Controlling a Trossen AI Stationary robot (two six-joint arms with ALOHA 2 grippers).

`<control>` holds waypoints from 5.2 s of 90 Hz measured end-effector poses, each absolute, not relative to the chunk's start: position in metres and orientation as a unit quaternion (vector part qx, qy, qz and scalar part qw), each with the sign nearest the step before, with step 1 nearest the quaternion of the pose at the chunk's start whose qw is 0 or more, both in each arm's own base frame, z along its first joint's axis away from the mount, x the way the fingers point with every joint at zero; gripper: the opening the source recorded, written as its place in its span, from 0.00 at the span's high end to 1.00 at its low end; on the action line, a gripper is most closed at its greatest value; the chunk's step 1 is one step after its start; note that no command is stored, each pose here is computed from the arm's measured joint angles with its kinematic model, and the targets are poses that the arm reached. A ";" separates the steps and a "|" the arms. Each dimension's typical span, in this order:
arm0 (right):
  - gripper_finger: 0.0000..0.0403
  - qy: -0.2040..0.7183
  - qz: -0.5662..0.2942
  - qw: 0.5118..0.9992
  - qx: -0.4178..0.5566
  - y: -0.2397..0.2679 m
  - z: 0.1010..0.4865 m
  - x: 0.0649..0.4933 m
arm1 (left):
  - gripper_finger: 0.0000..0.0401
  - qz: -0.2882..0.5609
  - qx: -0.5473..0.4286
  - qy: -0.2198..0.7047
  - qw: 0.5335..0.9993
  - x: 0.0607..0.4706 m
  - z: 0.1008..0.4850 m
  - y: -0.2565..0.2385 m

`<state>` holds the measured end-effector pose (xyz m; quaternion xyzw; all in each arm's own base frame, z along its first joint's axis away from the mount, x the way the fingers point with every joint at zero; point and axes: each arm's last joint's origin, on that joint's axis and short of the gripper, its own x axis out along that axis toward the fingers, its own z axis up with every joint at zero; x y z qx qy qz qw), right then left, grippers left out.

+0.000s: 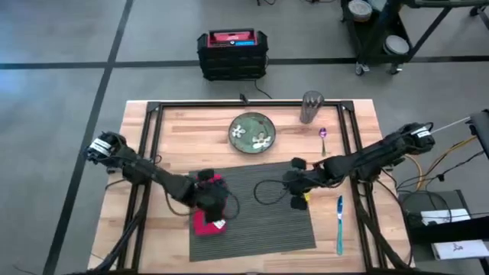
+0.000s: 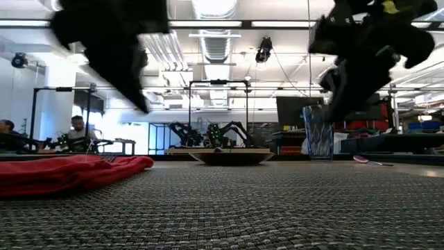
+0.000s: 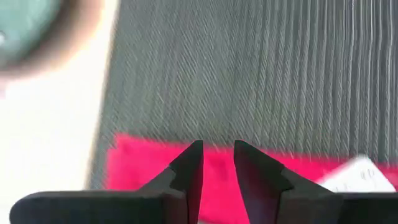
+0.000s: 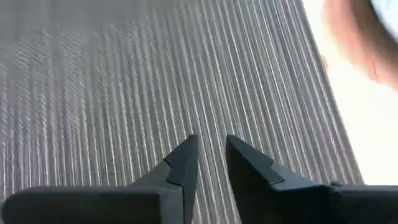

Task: Set table place
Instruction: Put the blue table knife on the gray tablemat

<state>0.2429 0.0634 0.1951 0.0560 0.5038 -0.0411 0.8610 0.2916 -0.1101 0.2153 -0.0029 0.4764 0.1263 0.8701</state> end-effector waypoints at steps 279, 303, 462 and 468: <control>0.65 0.644 -0.354 0.576 0.357 0.185 0.150 0.129 | 0.81 0.135 -0.103 0.384 0.908 0.288 0.157 -0.071; 0.55 0.643 -0.368 0.550 0.387 0.191 0.155 0.116 | 0.81 0.135 -0.103 0.384 0.908 0.288 0.157 -0.071; 1.00 0.579 -0.239 0.708 0.327 0.180 0.160 0.124 | 0.81 0.040 -0.138 0.319 0.937 0.304 0.176 -0.081; 1.00 0.576 -0.214 0.723 0.317 0.182 0.159 0.128 | 0.81 0.030 -0.139 0.310 0.940 0.310 0.180 -0.083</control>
